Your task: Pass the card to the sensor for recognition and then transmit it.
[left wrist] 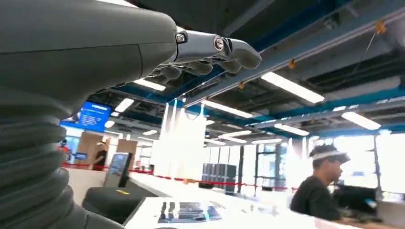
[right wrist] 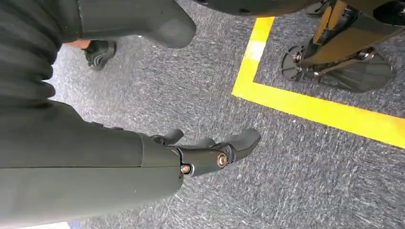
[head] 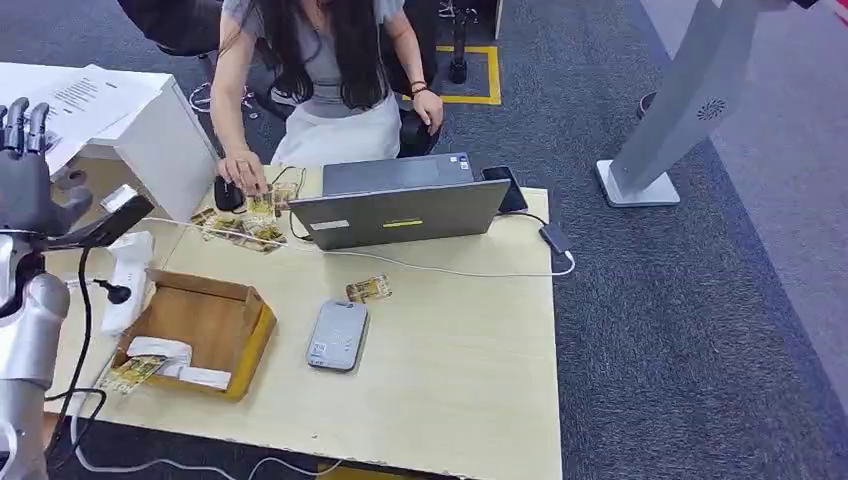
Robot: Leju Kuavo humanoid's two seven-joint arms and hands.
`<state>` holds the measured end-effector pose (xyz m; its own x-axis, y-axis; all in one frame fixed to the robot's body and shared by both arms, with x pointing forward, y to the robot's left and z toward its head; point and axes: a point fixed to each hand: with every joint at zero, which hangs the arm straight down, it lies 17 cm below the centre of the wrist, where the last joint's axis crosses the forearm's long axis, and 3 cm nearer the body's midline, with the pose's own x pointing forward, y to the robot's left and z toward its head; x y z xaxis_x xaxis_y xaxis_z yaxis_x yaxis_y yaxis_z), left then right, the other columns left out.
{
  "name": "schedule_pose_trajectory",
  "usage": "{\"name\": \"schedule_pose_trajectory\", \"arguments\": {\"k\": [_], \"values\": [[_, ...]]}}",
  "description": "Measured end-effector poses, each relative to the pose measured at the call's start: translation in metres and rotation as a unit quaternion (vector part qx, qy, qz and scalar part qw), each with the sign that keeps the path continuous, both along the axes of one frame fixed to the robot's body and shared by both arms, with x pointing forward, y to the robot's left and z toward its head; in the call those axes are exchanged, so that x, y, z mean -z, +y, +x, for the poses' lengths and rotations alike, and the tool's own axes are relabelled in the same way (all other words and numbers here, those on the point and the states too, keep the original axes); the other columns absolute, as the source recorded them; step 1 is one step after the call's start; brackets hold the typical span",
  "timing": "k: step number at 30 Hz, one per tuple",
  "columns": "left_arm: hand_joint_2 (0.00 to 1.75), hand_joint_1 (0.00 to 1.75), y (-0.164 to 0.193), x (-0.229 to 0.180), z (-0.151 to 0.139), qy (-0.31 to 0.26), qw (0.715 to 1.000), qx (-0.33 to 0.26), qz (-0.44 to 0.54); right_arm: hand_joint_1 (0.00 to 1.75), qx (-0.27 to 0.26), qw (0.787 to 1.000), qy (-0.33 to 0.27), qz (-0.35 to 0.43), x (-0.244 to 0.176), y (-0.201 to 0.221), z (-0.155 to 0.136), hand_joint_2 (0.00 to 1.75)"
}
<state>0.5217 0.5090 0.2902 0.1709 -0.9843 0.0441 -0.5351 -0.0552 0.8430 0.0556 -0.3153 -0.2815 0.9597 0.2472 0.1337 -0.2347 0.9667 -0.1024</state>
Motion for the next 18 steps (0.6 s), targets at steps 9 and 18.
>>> {"name": "schedule_pose_trajectory", "arguments": {"k": [9, 18], "values": [[1.75, 0.0, -0.084, 0.028, -0.194, -0.131, 0.967, 0.196, -0.094, 0.0, 0.033, 0.999, 0.008, -0.001, 0.002, 0.004, -0.021, 1.75], [1.75, 0.0, -0.072, 0.001, -0.298, -0.171, 0.937, 0.197, -0.232, 0.0, 0.054, 0.999, 0.001, -0.003, 0.003, 0.007, -0.024, 1.75]]}}
